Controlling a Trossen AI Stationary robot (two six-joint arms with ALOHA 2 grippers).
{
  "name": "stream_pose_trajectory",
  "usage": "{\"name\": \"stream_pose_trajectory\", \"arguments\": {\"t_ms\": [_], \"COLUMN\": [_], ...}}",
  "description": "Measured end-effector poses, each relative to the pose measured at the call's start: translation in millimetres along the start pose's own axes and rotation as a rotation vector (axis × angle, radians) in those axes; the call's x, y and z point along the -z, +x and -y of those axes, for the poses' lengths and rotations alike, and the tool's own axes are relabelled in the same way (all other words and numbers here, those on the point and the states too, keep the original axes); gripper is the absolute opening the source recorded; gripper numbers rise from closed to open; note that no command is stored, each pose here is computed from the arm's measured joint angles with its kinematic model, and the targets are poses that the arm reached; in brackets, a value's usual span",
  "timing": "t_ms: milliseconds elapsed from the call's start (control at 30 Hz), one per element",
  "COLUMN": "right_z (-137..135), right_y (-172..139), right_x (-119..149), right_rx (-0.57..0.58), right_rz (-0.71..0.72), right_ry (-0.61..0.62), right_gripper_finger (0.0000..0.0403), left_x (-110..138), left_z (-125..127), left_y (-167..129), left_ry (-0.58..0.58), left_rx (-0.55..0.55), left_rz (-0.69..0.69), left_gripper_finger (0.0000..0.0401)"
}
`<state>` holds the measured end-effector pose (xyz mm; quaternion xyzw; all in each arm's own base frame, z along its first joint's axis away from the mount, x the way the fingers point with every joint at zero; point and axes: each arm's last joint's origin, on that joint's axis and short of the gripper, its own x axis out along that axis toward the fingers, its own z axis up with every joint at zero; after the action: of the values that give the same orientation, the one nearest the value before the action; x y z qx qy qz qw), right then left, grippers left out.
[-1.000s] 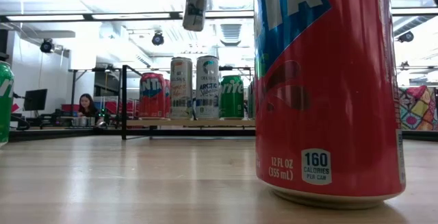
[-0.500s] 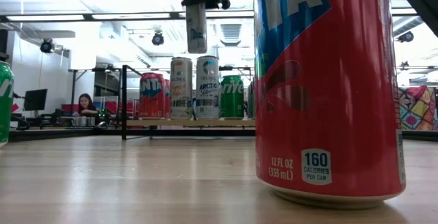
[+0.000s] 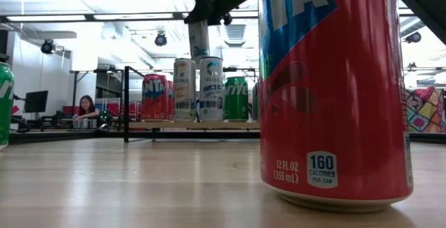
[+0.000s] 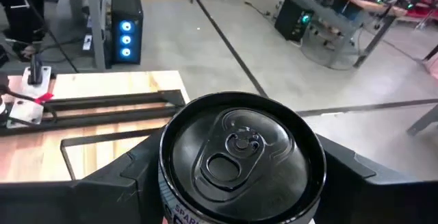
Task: Sort soda cans
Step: Put the white blue soda can on the shelf and align it with the other white blue soda can
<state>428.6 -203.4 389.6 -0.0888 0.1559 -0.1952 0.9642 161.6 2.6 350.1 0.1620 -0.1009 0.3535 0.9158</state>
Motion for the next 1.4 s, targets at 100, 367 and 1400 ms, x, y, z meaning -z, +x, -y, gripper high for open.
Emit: {"name": "stream_pose_trajectory", "arguments": {"t_ms": [100, 367, 1400], "right_z": [3.2, 7.5, -0.3], "right_y": [9.5, 20.6, 42.9], "right_x": [9.7, 24.5, 78.5], "right_rx": [0.002, -0.007, -0.038], "right_rz": [-0.022, -0.049, 0.0], "right_ry": [0.004, 0.012, 0.036], "right_gripper_finger": [0.0242, 0.0242, 0.0242], "left_x": [0.3, 0.9, 3.6], "left_z": [0.1, 0.0, 1.6], "left_y": [0.0, 0.0, 0.0], "left_ry": [0.002, 0.014, 0.045], "left_rx": [0.001, -0.011, 0.001], "left_rz": [-0.002, -0.014, -0.036], "left_gripper_finger": [0.0358, 0.0358, 0.0358]}}
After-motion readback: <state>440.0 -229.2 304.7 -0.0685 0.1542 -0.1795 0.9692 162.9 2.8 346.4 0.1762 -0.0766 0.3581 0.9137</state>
